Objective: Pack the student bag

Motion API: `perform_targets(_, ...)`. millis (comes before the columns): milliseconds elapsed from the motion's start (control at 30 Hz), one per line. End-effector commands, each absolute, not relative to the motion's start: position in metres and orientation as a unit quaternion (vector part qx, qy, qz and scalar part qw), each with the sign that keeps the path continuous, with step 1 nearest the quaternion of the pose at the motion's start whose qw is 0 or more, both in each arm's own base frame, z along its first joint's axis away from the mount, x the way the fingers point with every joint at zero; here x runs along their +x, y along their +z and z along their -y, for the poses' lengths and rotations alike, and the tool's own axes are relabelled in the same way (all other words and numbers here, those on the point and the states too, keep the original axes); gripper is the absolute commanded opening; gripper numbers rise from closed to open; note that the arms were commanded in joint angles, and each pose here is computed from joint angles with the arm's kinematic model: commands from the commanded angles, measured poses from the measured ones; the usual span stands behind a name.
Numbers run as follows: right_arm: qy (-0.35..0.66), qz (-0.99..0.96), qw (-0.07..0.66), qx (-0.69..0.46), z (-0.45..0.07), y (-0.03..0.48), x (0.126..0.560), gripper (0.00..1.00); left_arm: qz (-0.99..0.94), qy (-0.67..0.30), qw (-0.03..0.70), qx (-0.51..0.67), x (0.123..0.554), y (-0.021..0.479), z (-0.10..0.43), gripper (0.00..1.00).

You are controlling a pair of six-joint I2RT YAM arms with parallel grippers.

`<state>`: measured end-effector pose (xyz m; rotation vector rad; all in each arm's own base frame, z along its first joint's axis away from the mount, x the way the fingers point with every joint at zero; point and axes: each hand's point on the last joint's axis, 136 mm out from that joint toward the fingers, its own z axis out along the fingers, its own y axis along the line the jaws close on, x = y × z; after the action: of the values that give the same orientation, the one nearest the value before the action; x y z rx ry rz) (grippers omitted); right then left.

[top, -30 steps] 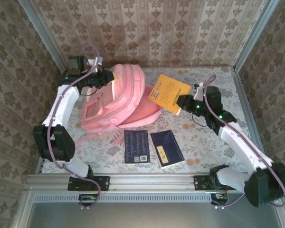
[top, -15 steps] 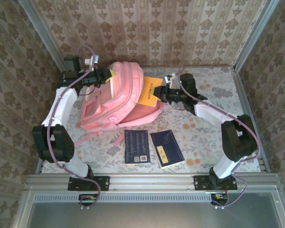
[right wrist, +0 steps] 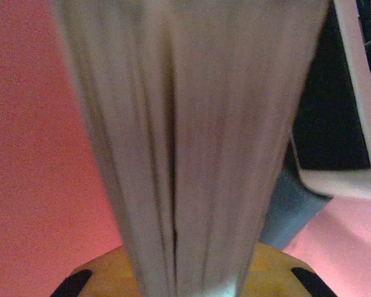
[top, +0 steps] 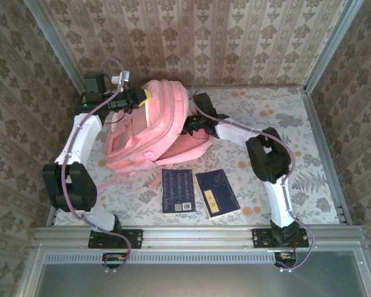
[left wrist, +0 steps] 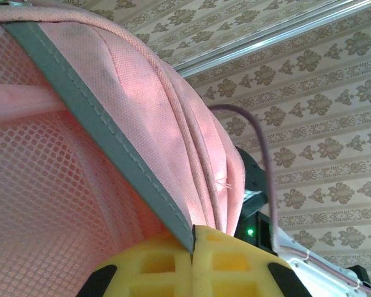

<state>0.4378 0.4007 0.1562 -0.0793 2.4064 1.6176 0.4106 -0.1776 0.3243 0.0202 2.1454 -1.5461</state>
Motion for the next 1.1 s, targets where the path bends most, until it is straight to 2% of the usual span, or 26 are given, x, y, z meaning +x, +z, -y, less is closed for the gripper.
perform_targets(0, 0.525, -0.836, 0.152, -0.047, -0.428, 0.165, 0.442, 0.22, -0.739, -0.588, 0.313, 0.104, 0.388, 0.385, 0.186, 0.0)
perform_targets(133, 0.481, -0.861, 0.16, -0.039, -0.433, 0.145, 0.448, 0.42, -0.744, -0.582, 0.315, 0.093, 0.393, 0.381, 0.181, 0.0)
perform_targets(300, 0.428, -0.874, 0.228, -0.024, -0.395, 0.157, 0.456, 0.65, -0.749, -0.575, 0.321, 0.074, 0.4, 0.376, 0.171, 0.0)
perform_targets(433, 0.408, -0.873, 0.267, -0.027, -0.366, 0.172, 0.452, 0.77, -0.752, -0.571, 0.323, 0.054, 0.406, 0.369, 0.163, 0.0)
perform_targets(600, 0.404, -0.867, 0.291, -0.007, -0.333, 0.188, 0.449, 0.78, -0.76, -0.561, 0.326, 0.034, 0.412, 0.362, 0.156, 0.0)
perform_targets(733, 0.331, -0.882, 0.332, 0.031, -0.284, 0.192, 0.436, 0.78, -0.788, -0.521, 0.327, 0.013, 0.416, 0.348, 0.15, 0.0)
perform_targets(900, 0.206, -0.903, 0.368, 0.084, -0.214, 0.171, 0.395, 0.76, -0.819, -0.477, 0.317, -0.001, 0.42, 0.323, 0.157, 0.0)
perform_targets(1000, 0.176, -0.904, 0.374, 0.107, -0.185, 0.154, 0.366, 0.76, -0.846, -0.438, 0.305, 0.009, 0.423, 0.299, 0.171, 0.0)
perform_targets(1067, 0.166, -0.908, 0.371, 0.106, -0.173, 0.147, 0.349, 0.76, -0.86, -0.417, 0.295, 0.016, 0.425, 0.284, 0.181, 0.06)
